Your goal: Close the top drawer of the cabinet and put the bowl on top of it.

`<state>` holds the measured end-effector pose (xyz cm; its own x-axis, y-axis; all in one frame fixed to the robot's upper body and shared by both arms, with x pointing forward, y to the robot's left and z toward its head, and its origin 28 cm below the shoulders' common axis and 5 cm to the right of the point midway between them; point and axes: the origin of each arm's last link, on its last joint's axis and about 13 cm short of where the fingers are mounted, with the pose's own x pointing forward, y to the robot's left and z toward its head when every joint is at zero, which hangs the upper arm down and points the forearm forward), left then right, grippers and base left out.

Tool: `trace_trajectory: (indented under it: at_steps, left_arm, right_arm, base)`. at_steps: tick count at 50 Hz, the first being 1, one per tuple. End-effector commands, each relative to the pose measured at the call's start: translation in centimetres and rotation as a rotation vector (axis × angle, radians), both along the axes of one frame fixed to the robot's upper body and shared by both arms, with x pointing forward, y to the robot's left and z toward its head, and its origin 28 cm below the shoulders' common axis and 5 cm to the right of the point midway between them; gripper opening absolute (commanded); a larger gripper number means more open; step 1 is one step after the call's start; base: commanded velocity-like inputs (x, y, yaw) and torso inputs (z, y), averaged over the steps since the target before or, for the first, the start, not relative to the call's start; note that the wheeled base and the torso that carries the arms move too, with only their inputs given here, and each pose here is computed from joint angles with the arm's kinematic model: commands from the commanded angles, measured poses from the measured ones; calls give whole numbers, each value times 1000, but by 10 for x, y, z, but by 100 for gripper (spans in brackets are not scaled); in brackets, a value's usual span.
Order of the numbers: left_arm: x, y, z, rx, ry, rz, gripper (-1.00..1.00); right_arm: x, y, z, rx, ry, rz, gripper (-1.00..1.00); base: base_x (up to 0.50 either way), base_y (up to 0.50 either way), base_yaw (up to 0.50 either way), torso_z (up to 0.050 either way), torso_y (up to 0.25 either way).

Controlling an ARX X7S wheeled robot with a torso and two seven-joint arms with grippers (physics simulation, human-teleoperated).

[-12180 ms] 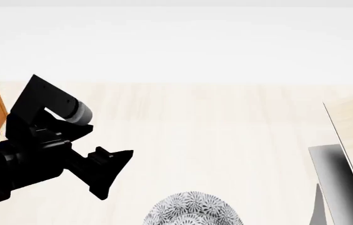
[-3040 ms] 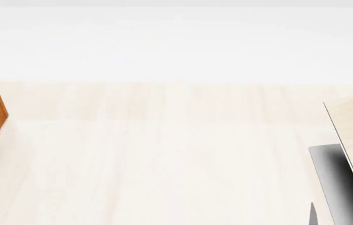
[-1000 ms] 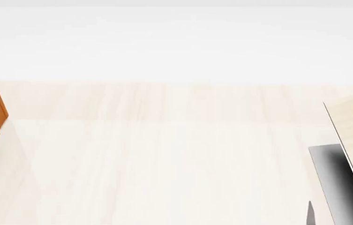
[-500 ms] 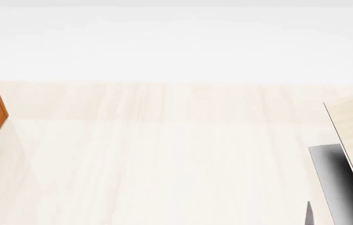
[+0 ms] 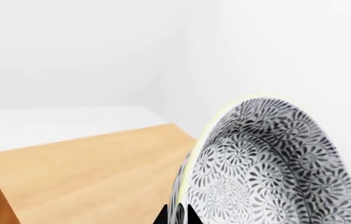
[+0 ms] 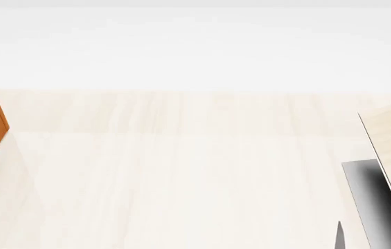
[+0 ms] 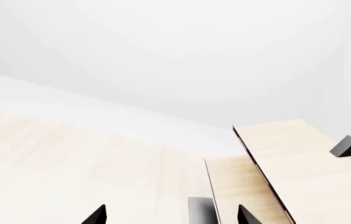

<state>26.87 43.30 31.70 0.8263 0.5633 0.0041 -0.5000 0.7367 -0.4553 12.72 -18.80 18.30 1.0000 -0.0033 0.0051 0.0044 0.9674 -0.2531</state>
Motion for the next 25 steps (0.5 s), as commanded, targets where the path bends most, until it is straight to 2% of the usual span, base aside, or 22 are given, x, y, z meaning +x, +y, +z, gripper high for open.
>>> trace_trajectory:
  at_steps: [1,3,5,10,25]
  left_arm:
    - [-8,2,7,-26,-94,-2,-100]
    - [-9,2,8,-35,-101,3,-100]
    - [-8,2,9,-36,-103,3,-100]
    - [-2,-1,8,-32,-94,-12,-100]
    - [16,-2,-12,-34,-50,-52,-100]
  right_arm:
    - [-1,0,9,22,-9,41,100]
    - [0,0,14,20,-6,42,100]
    - [0,1,1,19,-6,44,100]
    - [-1,0,-1,20,-4,40,100]
    - [-2,1,-2,17,-1,37,100]
  base:
    - [0,0,0,0,0]
    - [0,0,0,0,5]
    - [0,0,0,0,0]
    - [0,0,0,2,0]
    - [0,0,0,0,0]
